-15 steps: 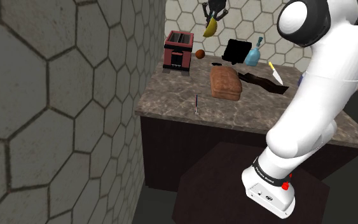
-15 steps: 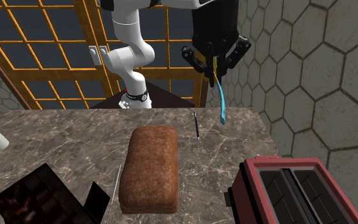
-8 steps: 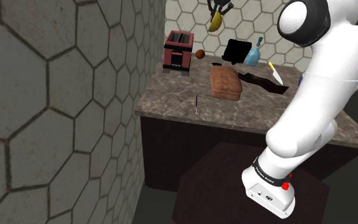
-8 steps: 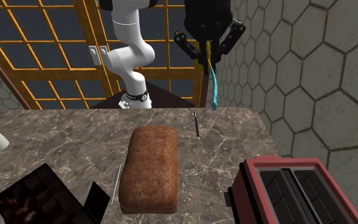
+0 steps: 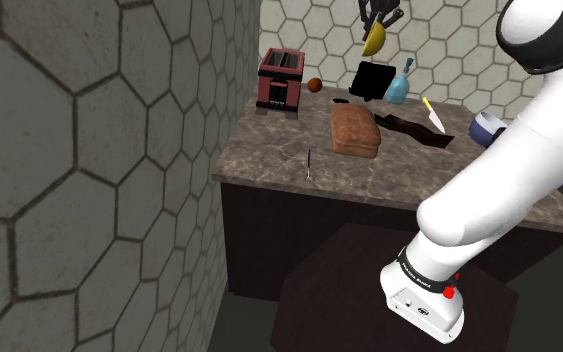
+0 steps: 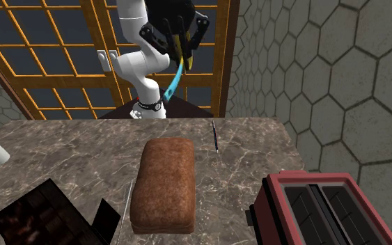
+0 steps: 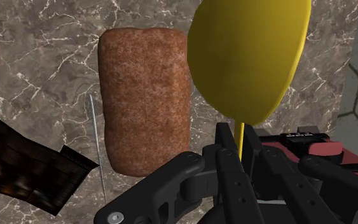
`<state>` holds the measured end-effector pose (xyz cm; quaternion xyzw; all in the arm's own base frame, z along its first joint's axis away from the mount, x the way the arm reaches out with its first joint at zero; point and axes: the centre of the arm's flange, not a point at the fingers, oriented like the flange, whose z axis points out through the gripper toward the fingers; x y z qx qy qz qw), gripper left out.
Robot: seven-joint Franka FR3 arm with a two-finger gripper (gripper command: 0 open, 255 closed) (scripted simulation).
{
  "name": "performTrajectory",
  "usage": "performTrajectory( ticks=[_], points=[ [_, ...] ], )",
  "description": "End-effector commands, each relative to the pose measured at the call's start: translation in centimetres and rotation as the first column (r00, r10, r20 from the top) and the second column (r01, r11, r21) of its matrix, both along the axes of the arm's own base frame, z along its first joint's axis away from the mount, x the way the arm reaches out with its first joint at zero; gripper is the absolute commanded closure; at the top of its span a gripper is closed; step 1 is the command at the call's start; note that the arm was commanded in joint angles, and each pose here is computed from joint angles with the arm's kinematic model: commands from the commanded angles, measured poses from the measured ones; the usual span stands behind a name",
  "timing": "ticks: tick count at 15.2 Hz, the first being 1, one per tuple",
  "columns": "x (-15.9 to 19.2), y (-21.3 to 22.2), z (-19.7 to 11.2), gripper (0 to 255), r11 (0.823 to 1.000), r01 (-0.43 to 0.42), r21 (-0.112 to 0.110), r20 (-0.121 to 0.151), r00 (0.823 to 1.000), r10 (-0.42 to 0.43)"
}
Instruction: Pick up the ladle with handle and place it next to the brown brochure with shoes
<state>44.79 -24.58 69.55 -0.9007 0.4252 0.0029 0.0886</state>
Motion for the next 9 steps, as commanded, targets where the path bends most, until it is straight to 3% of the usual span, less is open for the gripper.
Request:
performTrajectory(
  ticks=[1, 9],
  points=[
    [-2.7, -0.8, -0.2, 255, 1.0, -0.001, 0.001, 0.0, 1.0, 0.001],
    [-12.8, -3.8, -0.1, 255, 1.0, -0.001, 0.001, 0.0, 1.0, 0.001]
  ],
)
